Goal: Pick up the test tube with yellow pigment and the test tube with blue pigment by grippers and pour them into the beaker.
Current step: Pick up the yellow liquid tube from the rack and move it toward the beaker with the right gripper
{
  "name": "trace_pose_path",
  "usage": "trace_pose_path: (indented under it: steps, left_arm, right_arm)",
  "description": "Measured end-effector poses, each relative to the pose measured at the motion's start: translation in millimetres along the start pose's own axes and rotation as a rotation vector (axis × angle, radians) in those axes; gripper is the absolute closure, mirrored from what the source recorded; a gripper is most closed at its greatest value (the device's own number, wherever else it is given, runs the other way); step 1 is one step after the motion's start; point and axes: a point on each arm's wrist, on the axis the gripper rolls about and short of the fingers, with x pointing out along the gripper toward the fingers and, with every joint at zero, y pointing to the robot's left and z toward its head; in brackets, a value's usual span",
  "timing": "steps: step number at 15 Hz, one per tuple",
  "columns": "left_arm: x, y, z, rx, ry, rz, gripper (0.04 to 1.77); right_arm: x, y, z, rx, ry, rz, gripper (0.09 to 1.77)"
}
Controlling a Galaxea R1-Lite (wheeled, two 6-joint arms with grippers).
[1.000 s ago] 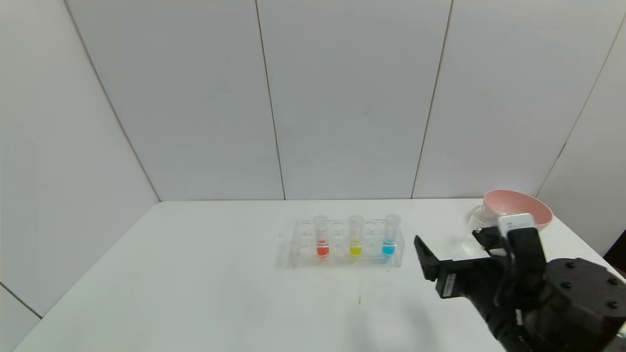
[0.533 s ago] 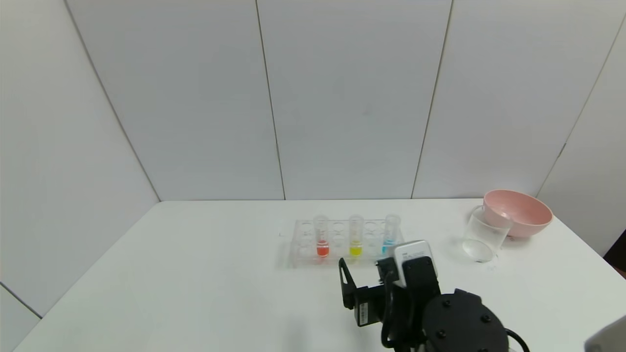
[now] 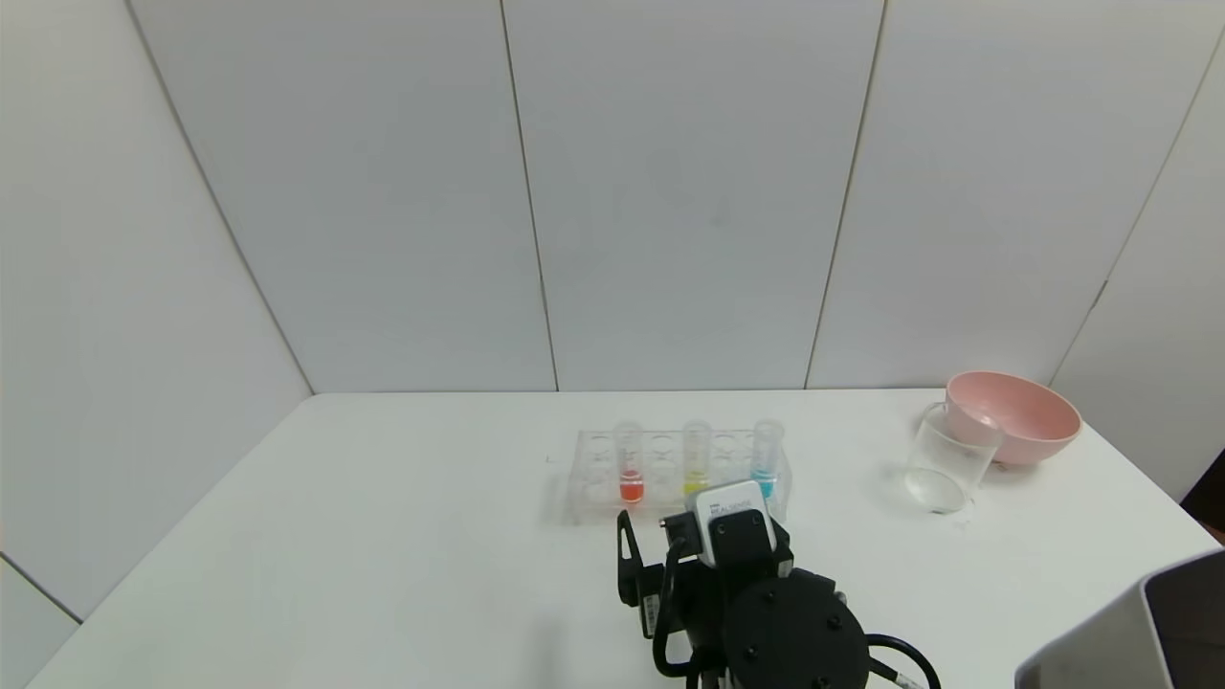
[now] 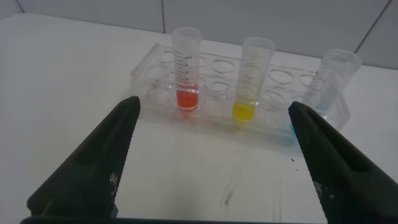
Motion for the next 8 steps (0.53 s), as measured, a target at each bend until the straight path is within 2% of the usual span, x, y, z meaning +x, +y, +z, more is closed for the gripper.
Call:
trace_pose_path:
  steps: [8]
  left_arm:
    - [0,0.0,0,0.000,0.000,0.000,0.05]
  right_arm:
    - [38,6,-10,0.002,-0.001,-0.068,0.15]
